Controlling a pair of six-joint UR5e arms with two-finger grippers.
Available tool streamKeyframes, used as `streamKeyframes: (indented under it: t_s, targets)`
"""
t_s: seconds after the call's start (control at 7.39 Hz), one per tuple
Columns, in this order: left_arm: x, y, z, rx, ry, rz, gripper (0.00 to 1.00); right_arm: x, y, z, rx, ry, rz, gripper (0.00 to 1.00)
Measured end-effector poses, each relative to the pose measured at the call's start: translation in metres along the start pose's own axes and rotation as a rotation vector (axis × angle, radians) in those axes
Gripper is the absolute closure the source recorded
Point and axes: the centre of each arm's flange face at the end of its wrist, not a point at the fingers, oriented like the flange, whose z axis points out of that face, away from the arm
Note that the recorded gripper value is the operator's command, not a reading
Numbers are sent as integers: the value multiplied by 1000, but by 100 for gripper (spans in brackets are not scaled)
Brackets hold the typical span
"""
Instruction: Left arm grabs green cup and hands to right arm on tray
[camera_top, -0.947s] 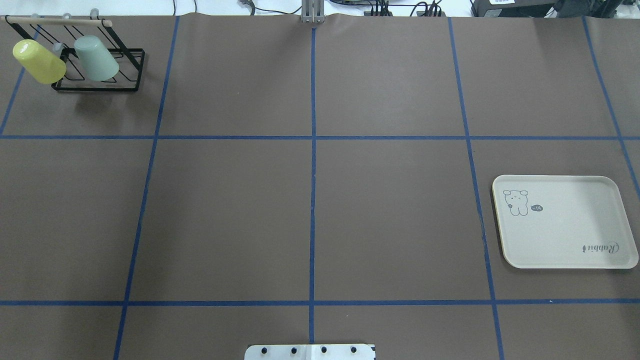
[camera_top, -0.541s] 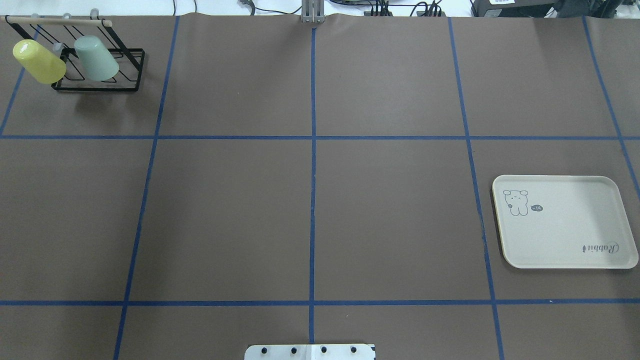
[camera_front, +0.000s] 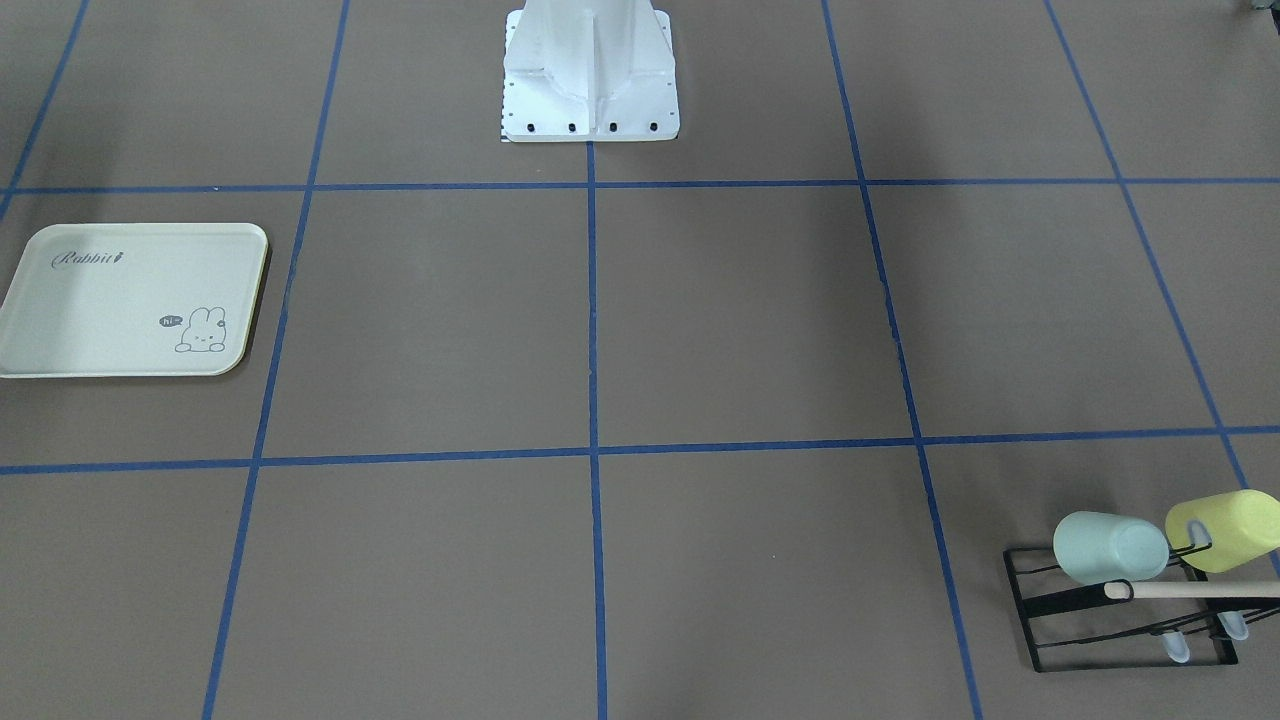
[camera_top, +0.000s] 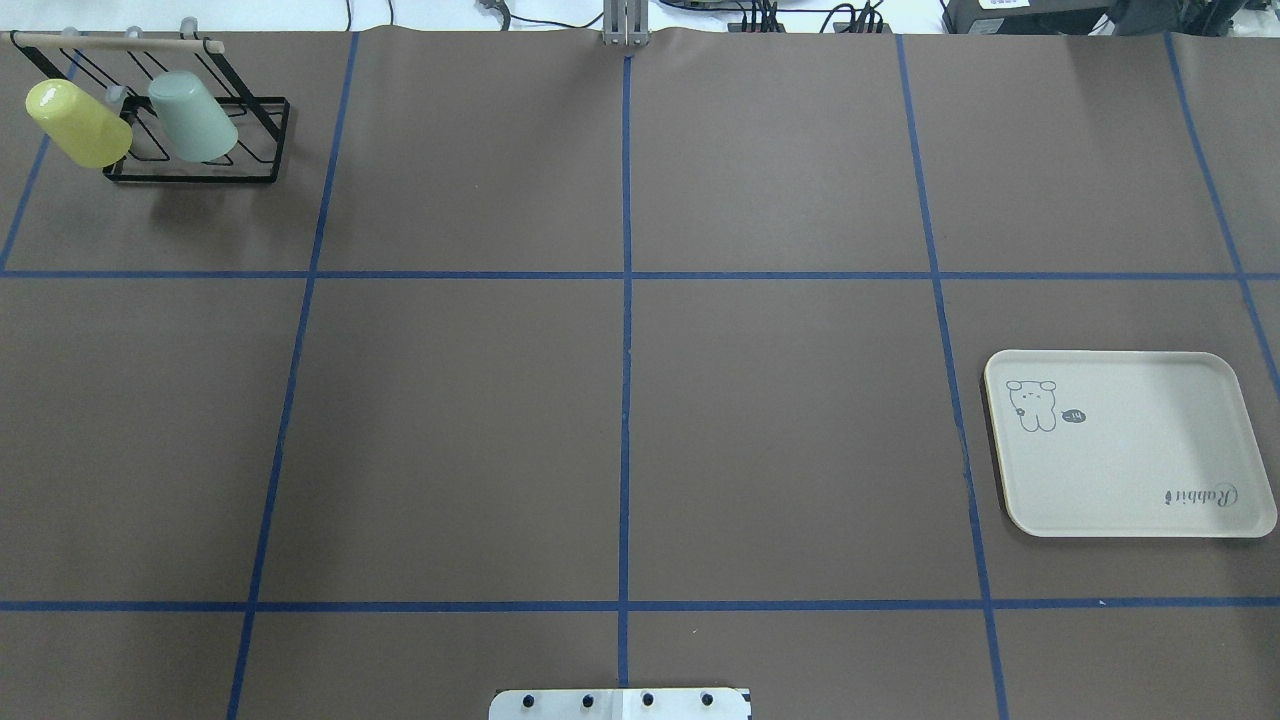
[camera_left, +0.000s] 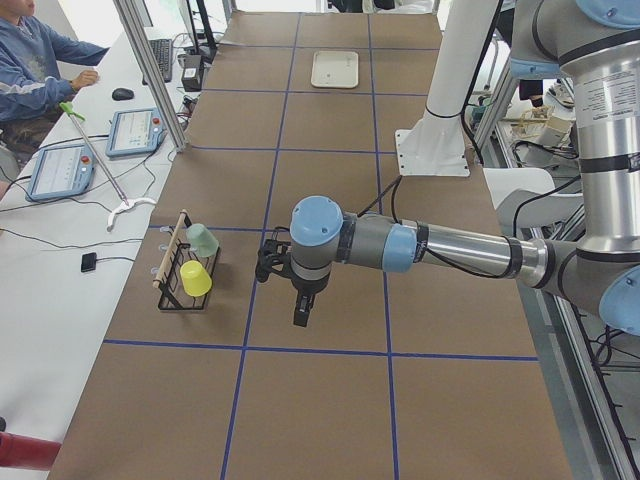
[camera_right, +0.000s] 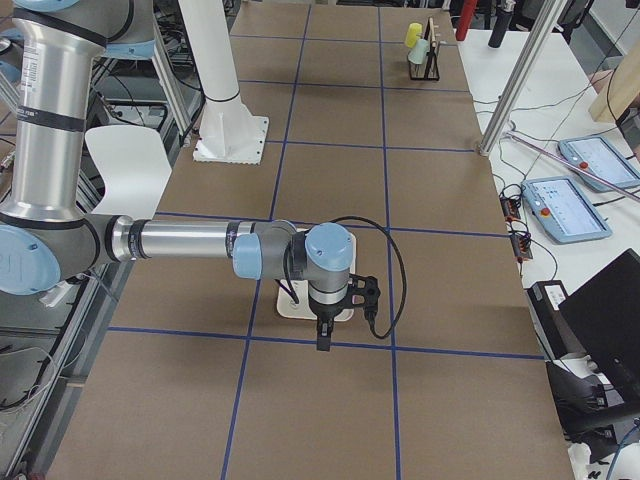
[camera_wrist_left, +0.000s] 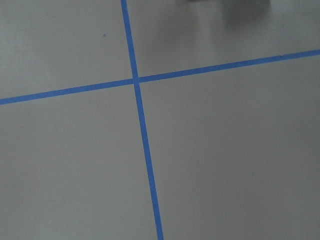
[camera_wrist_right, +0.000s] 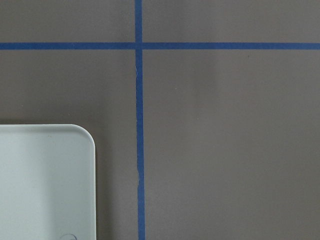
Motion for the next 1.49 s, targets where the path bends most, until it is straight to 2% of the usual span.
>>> streamKeyframes:
  t_s: [0.41, 0.68, 0.95, 1.22, 1.49]
  targets:
    - [13, -16, -1, 8, 4, 6, 0, -2, 0, 1, -4, -31, -2, 0]
    - [48, -46, -3, 16, 16, -6, 0, -7, -1, -1, 14, -58, -20, 0]
    - [121, -98, 5, 7, 44, -56, 0, -13, -5, -5, 69, -74, -72, 0]
    - [199, -155, 24, -24, 54, -106, 0, -16, -7, -5, 82, -82, -90, 0]
    - [246, -224, 52, -29, -24, -96, 0, -18, -7, -3, 80, -83, -102, 0]
